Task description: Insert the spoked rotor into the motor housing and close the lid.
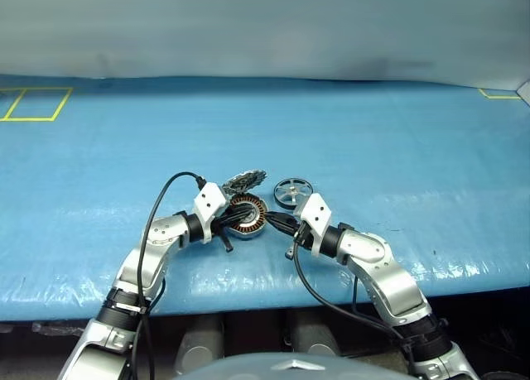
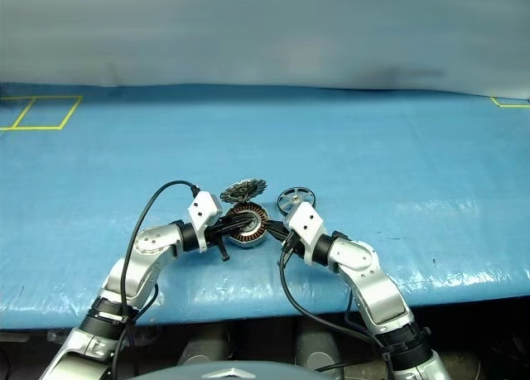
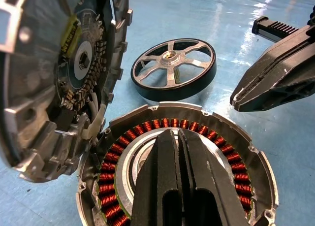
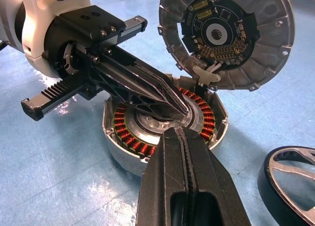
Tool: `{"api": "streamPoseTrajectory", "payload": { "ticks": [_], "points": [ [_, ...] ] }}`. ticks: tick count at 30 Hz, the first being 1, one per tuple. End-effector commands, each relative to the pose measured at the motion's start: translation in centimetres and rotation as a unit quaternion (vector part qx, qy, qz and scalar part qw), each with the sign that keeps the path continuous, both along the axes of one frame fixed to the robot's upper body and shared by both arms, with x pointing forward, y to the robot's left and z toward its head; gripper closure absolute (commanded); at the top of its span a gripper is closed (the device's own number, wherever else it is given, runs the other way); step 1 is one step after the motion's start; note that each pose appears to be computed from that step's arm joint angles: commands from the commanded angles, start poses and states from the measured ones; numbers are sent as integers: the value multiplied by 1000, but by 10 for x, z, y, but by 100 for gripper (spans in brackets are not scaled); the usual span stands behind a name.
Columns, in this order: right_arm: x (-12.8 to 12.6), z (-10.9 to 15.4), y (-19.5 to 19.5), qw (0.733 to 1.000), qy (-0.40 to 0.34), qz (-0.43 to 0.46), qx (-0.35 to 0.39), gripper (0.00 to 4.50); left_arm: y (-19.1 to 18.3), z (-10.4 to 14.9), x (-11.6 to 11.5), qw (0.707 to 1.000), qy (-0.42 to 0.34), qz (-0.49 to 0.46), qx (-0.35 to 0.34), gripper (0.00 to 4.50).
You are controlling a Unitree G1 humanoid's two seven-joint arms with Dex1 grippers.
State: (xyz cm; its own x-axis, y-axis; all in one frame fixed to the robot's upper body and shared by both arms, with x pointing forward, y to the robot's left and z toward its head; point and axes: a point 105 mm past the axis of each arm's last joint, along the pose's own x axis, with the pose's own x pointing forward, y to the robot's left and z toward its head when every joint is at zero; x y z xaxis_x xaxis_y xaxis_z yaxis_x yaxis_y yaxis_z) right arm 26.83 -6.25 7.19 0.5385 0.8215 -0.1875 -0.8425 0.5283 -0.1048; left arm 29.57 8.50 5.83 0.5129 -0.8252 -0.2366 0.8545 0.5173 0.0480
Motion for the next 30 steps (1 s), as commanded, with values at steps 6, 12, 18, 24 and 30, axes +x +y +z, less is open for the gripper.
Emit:
{"api": "streamPoseTrajectory", "payload": {
  "ticks": [6, 12, 18, 24, 30],
  "points": [
    [16, 26, -16, 996, -19, -54, 67, 450, 19, 24, -15, 999, -22, -14, -43, 438],
    [32, 35, -30, 991, -54, -102, 62, 322, 35, 31, -26, 999, -24, 0, -48, 442],
    [39, 27, -31, 993, -46, -105, 40, 257, 40, 31, -29, 998, -26, 13, -56, 442],
    [53, 21, -40, 990, -37, -133, -4, 257, 40, 29, -28, 998, -25, 16, -61, 442],
    [60, 18, -45, 989, -30, -140, -40, 257, 37, 27, -29, 997, -28, 19, -71, 442]
  ]
}}
